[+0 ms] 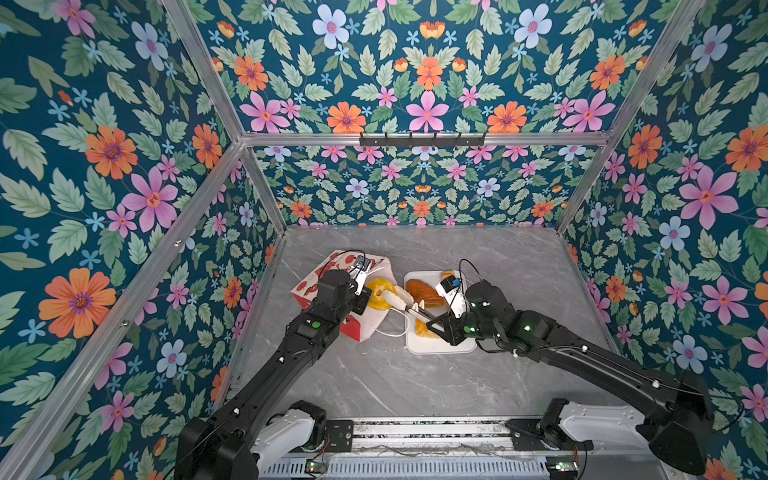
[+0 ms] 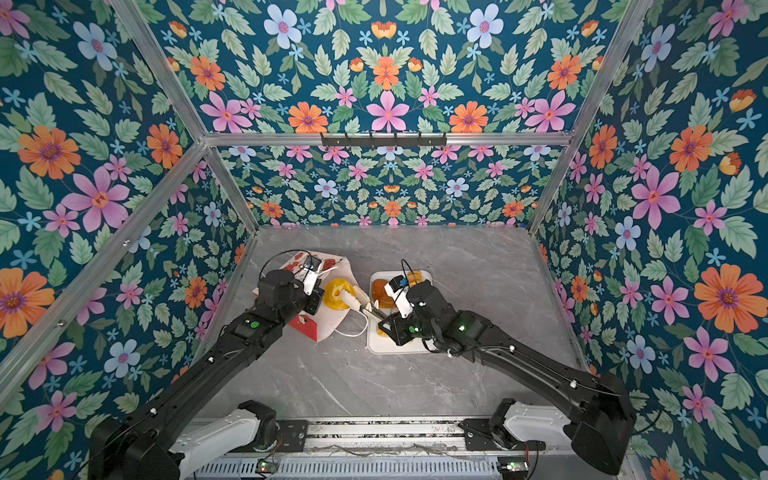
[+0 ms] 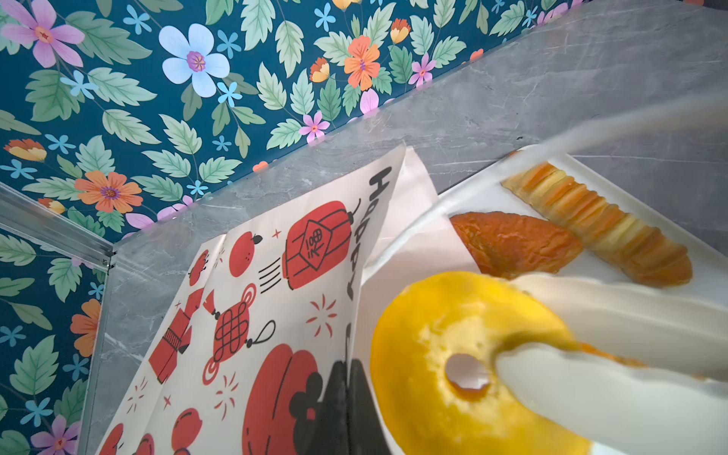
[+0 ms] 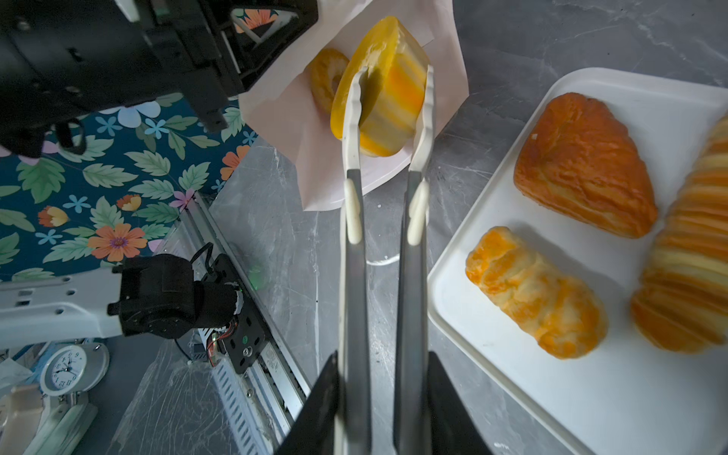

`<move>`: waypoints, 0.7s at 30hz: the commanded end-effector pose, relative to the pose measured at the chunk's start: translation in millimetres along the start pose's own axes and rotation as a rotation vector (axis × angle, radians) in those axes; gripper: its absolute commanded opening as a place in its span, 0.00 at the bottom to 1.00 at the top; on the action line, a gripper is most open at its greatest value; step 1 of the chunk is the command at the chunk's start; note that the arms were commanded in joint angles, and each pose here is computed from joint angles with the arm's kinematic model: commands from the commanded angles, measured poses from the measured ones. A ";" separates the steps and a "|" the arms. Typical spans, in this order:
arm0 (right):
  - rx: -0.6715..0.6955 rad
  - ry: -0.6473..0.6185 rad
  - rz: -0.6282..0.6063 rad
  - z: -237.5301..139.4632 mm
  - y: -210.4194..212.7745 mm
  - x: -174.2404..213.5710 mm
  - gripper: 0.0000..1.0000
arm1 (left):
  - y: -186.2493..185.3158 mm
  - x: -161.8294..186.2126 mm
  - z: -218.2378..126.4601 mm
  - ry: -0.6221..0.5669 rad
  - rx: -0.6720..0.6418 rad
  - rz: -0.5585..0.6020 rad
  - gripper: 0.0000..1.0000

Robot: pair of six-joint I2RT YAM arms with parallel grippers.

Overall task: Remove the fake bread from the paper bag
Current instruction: 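Carry the striped yellow ring over the white tray with the right gripper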

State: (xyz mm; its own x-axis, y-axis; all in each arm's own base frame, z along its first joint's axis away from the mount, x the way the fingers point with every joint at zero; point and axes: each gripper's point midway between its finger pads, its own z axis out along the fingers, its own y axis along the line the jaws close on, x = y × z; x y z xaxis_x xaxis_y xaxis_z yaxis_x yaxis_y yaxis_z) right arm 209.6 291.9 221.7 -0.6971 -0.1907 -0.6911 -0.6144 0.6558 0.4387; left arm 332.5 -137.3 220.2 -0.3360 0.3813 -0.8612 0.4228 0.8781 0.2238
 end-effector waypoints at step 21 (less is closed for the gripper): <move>0.537 0.079 -0.048 -101.8 -83.9 40.9 0.00 | 4.4 -5.6 -1.5 -0.025 -0.021 -0.016 0.00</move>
State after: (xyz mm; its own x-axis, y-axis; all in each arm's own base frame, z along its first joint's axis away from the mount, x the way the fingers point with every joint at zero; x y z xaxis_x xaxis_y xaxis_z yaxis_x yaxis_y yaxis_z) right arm 185.4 170.4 213.7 -0.7281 -0.2479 -0.6390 -0.4266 0.8936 0.1394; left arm 332.8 -136.4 220.6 -0.3394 0.3741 -0.8630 0.4152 0.8829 0.2195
